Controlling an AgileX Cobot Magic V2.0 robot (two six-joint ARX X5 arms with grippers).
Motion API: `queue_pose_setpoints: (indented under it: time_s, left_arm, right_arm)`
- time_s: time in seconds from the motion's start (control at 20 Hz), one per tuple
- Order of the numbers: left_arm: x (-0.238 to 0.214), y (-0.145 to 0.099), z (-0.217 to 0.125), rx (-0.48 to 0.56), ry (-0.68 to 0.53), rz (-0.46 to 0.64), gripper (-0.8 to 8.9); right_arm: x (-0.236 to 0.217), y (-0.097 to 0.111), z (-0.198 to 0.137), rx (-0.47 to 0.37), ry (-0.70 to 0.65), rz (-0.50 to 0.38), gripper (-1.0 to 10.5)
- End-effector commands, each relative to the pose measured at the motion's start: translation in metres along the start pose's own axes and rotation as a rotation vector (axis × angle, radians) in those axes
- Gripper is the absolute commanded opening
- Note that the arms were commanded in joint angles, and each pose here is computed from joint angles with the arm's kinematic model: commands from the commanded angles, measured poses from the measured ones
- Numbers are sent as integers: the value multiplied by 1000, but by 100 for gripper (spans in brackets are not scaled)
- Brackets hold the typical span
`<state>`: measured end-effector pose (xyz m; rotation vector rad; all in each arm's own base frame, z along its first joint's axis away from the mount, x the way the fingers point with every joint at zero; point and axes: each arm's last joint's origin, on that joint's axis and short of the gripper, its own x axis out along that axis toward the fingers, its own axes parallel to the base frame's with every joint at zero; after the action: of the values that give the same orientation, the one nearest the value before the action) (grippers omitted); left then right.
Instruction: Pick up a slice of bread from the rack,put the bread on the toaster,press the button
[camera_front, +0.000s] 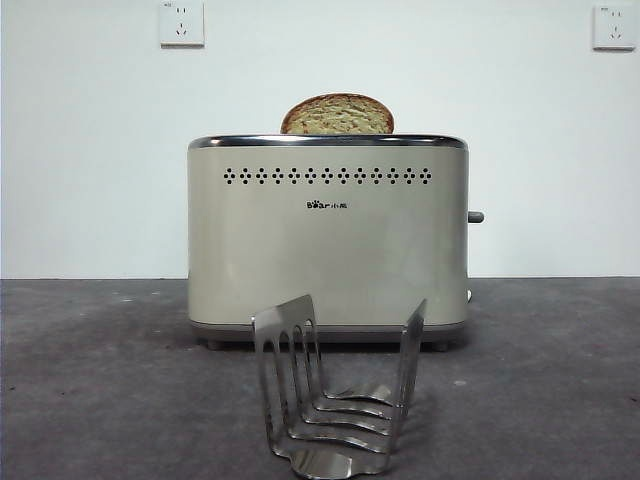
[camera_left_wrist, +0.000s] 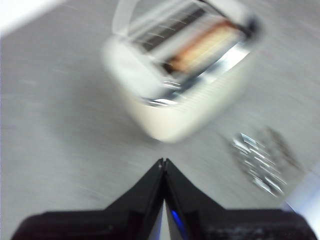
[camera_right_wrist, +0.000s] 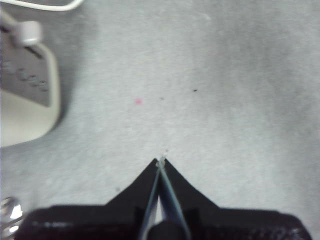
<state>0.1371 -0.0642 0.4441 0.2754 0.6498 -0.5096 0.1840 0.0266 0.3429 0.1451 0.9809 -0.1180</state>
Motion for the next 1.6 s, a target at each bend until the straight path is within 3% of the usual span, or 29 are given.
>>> queue_pose_setpoints:
  time_s: [0.05, 0.3, 0.4, 0.6, 0.9, 1.2, 1.6]
  left_arm:
    - [20, 13, -27, -20, -150, 108, -4]
    - [71, 17, -124, -42, -542, 311, -4]
    - [89, 12, -166, -37, -626, 355, -4]
    - [113, 7, -223, -96, -624, 411, -4]
    - [133, 7, -257, -154, -596, 460, -4]
    - [136, 8, -273, -233, -462, 487, -4]
    - [136, 8, -272, -292, -480, 478, -4]
  right_arm:
    - [5, 1, 3, -10, 5, -10, 0]
    - [8, 2, 4, -12, 14, -21, 0]
    - [8, 2, 4, -12, 15, -21, 0]
    - [8, 2, 4, -12, 15, -21, 0]
    - [8, 2, 4, -12, 15, -21, 0]
    - [8, 2, 4, -12, 15, -21, 0]
    - [8, 2, 4, -12, 13, -25, 0]
